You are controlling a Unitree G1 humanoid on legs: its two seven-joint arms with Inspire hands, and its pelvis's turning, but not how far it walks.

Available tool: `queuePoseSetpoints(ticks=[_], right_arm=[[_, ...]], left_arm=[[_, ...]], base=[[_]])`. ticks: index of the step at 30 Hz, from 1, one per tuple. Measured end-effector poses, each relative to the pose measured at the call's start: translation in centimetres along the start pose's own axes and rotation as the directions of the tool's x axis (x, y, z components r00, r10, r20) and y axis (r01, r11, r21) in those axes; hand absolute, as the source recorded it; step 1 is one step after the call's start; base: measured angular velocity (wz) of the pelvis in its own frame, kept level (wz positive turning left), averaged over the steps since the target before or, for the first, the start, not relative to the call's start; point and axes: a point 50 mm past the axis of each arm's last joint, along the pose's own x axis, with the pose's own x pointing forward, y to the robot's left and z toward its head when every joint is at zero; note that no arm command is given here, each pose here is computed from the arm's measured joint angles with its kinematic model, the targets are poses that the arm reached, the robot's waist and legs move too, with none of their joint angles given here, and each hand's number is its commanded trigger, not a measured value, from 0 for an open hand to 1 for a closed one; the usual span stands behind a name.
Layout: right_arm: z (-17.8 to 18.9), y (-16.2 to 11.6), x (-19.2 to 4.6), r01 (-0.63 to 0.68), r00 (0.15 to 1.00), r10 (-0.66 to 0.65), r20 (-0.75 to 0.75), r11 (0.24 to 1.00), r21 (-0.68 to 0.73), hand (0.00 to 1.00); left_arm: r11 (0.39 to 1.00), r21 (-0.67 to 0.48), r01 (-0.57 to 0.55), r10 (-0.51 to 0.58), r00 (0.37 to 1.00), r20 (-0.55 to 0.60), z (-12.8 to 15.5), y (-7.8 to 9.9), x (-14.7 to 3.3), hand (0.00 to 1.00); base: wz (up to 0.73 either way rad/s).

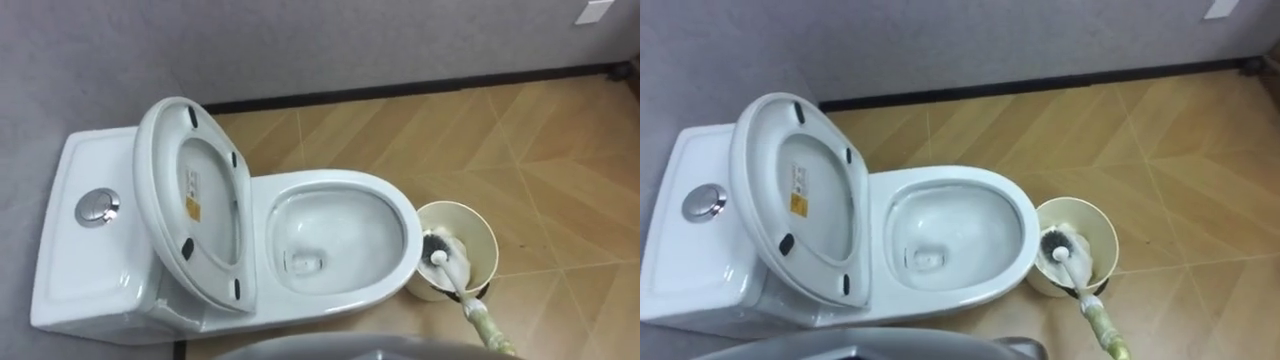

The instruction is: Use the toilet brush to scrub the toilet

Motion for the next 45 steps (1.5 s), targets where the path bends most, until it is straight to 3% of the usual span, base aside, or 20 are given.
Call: queuePoseSetpoints(ticks=[3, 6, 12, 18, 25, 33, 41, 45], right_arm=[[1.2, 0.3, -0.2, 0.009, 0.999, -0.016, 0.034, 0.983, 0.184, 0.0], [3.8, 1.3, -0.8, 0.016, 0.99, -0.048, 0.135, 0.973, 0.231, 0.0], [11.3, 4.8, -4.7, -0.001, 0.868, -0.093, 0.488, 0.982, 0.19, 0.0], [14.1, 8.3, -8.0, 0.022, 0.716, -0.059, 0.695, 0.998, 0.063, 0.0], [15.0, 10.5, -9.4, 0.093, 0.613, 0.018, 0.79, 0.991, -0.094, 0.0], [15.5, 13.0, -10.5, 0.198, 0.493, 0.184, 0.85, 0.928, -0.316, 0.0], [17.2, 13.1, -10.2, 0.27, 0.52, 0.204, 0.83, 0.882, -0.386, 0.0], [17.6, 12.8, -9.7, 0.291, 0.555, 0.201, 0.807, 0.862, -0.414, 0.0]], left_arm=[[0.999, -0.028, -0.031, 0.032, 0.999, 0.023, 0.1, 0.4, 0.0, 0.0], [0.998, -0.048, -0.051, 0.054, 0.998, 0.044, 0.0, 1.1, 0.0, 0.0], [0.992, -0.078, -0.095, 0.101, 0.992, 0.078, 0.7, 1.6, 0.0, 0.0], [0.99, -0.096, -0.102, 0.114, 0.985, 0.126, 1.3, 1.8, -0.1, 0.0], [0.989, -0.111, -0.1, 0.123, 0.967, 0.224, 3.5, 2.3, -0.2, 0.0], [0.99, -0.089, -0.11, 0.134, 0.934, 0.331, 6.4, 3.1, -0.5, 0.0], [0.992, -0.055, -0.113, 0.125, 0.912, 0.39, 7.8, 3.6, -0.7, 0.0], [0.994, -0.027, -0.104, 0.105, 0.89, 0.443, 9.9, 3.6, -1.1, 0.0]], base=[[-0.04], [0.0], [0.02], [0.0], [0.11], [0.11], [0.01], [0.14]])
